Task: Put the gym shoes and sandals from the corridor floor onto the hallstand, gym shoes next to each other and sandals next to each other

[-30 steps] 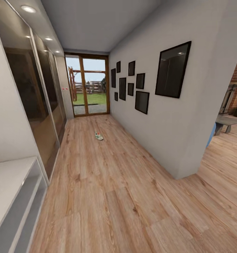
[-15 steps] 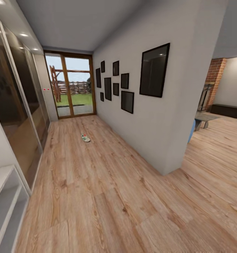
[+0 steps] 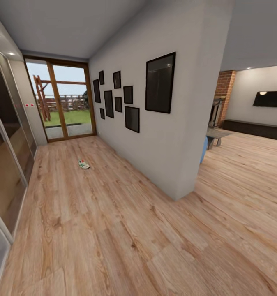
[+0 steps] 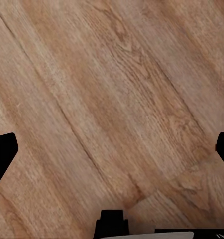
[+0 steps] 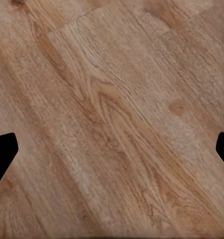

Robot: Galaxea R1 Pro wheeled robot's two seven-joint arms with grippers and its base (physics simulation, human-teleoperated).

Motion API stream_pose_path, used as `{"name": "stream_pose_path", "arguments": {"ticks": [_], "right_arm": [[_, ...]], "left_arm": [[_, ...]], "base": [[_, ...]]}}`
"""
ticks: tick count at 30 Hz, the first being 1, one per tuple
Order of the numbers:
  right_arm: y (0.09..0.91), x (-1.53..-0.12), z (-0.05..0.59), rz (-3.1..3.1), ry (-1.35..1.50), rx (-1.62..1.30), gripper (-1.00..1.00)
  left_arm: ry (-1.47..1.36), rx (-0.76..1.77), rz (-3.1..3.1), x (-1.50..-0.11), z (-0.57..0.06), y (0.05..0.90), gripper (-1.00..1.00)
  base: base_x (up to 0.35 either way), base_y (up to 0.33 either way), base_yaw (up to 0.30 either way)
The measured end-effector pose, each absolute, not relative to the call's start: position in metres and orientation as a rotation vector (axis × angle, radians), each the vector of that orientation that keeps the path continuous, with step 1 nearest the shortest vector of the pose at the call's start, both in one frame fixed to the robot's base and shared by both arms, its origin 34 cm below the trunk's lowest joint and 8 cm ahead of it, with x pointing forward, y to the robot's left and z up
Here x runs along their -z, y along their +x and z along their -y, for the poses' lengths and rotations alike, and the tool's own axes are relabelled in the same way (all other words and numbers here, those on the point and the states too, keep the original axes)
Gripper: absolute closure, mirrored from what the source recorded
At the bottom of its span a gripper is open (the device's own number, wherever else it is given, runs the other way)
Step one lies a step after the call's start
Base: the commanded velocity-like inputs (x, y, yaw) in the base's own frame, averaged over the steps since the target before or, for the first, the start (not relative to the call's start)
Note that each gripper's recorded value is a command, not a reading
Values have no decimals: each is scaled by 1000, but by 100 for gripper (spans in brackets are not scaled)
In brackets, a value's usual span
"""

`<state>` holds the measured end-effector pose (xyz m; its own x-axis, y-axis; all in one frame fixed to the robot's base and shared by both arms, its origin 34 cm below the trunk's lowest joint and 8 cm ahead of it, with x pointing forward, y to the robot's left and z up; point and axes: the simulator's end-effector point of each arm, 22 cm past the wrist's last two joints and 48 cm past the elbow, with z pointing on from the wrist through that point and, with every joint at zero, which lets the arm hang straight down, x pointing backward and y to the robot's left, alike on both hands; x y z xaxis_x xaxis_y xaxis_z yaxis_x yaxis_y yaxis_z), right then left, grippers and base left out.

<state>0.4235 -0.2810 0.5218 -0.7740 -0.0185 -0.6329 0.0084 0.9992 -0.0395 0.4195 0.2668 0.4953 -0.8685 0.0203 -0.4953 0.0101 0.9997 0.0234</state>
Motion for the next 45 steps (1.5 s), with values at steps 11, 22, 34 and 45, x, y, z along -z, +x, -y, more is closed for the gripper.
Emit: {"name": "stream_pose_path", "arguments": {"ticks": [11,22,34,45], "right_arm": [[423,-522,281,-2455,-7,52,-100],[423,-522,281,-2455,-7,52,-100],[423,-522,281,-2455,-7,52,-100],[424,-522,281,-2455,-7,52,-100]], "left_arm": [[19,-28,-2621,-496,-267,421,-100],[19,-28,-2621,-496,-267,421,-100],[19,-28,-2621,-496,-267,420,-100],[19,-28,-2621,-496,-267,421,-100]], "base": [[0,0,-264],[0,0,-264],[111,126,-264],[55,65,-264]]}}
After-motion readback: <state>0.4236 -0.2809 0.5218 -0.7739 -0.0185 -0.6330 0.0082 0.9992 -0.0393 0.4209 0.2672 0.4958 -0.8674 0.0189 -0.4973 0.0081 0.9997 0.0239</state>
